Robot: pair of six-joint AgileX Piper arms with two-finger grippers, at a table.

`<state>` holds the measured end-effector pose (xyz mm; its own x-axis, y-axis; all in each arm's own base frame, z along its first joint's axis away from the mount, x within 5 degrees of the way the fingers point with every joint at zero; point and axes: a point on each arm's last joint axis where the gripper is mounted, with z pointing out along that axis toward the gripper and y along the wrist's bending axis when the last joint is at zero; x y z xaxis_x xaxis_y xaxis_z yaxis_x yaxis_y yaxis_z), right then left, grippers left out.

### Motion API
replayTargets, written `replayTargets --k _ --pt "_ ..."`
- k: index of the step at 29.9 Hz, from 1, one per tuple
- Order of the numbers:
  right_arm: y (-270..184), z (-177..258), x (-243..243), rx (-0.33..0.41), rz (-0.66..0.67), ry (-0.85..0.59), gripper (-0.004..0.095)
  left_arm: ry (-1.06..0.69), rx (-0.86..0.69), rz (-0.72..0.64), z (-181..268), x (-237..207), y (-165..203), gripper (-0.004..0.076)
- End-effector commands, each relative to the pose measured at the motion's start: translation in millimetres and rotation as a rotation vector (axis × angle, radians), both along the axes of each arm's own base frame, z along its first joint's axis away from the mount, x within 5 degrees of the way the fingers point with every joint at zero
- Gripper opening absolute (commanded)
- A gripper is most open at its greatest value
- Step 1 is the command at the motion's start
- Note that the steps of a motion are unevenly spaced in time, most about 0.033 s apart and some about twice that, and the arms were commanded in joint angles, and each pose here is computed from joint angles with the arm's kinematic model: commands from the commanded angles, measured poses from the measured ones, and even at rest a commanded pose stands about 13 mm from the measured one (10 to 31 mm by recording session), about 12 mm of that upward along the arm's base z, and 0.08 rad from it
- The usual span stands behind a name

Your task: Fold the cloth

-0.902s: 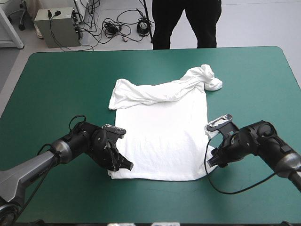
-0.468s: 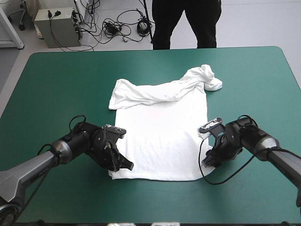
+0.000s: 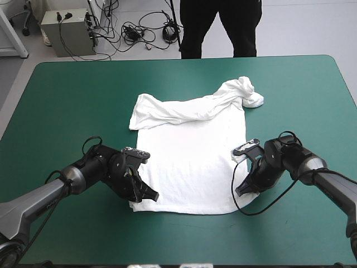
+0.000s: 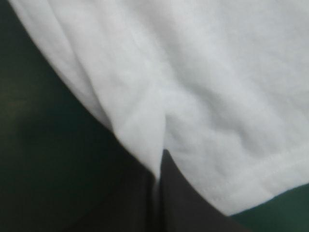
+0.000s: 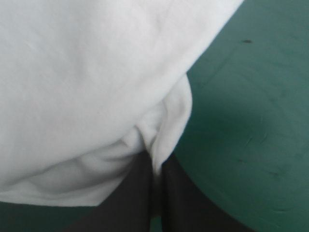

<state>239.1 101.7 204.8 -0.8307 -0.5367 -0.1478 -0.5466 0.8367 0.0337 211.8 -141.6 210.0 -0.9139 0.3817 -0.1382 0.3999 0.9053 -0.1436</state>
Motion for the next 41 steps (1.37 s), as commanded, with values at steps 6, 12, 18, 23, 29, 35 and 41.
replayTargets --k 6,12,18,23,29,35,41 --pt "0 48 -7 0.049 -0.066 -0.027 -0.0017 -0.153 -0.029 -0.052 55 -2 4 -0.0009" --pt "-6 149 -22 0.179 -0.087 -0.299 -0.0017 -0.351 -0.141 -0.078 140 -15 12 -0.0009" --pt "-19 260 -55 0.342 -0.086 -0.659 -0.0017 -0.603 -0.276 -0.086 234 -41 27 -0.0009" --pt "-33 336 -83 0.453 -0.101 -0.924 -0.0017 -0.82 -0.395 -0.079 308 -64 41 -0.0009" --pt "-53 406 -126 0.567 -0.105 -1.243 -0.0017 -1.122 -0.528 -0.096 380 -101 64 -0.0009" --pt "-65 442 -162 0.684 -0.09 -1.425 -0.0017 -1.312 -0.669 -0.153 422 -139 80 -0.0009" --pt "-72 462 -190 0.775 -0.046 -1.541 -0.0017 -1.412 -0.816 -0.237 444 -170 87 -0.0009"
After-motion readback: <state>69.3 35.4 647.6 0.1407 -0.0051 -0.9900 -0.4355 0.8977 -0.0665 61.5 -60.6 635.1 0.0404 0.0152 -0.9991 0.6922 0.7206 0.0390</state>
